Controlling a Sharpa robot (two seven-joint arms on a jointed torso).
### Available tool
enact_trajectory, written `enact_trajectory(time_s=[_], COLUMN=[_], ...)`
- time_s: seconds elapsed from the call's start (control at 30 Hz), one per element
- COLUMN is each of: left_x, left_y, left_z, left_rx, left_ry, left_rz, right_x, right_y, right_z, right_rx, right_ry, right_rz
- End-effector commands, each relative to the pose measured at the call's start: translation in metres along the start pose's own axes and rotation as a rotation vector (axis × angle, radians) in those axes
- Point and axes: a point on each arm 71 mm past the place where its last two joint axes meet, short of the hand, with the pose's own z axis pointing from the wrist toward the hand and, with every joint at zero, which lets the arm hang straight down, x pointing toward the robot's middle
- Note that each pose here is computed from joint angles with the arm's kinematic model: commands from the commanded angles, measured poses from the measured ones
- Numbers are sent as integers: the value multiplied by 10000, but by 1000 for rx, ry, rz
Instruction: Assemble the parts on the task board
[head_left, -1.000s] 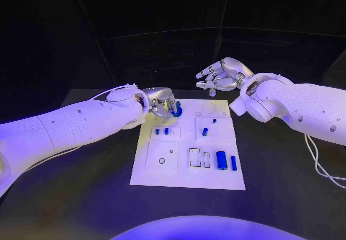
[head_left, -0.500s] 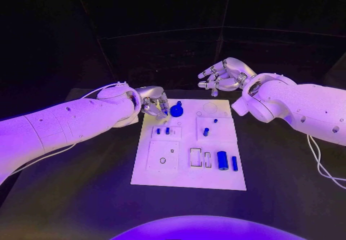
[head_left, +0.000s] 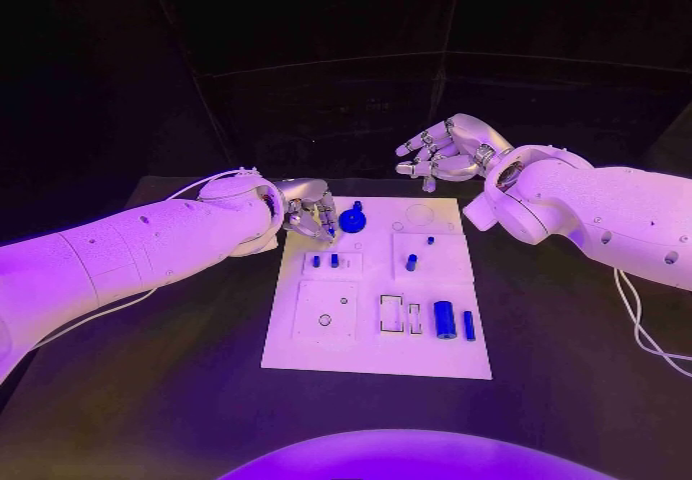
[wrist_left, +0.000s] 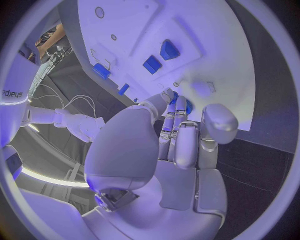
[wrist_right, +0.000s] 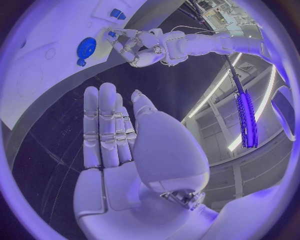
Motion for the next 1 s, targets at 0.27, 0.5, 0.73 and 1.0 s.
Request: enact_trajectory(time_s=[0.27,0.5,0.73,1.0], left_x=[44,66,81,96], left_y=[30,31,20,12], left_z=[12,16,26,32], left_rx=[-30,-34,-31,-30], left_ry=[40,55,57,61], left_rz=[8,9,10,24], right_x=[2,5,9,11], right_y=[18,19,21,22], right_z=[6,8,10,12], right_rx=[-11,-12,-12,-13], right_ry=[5,6,7,8], right_rz=[2,2,2,2])
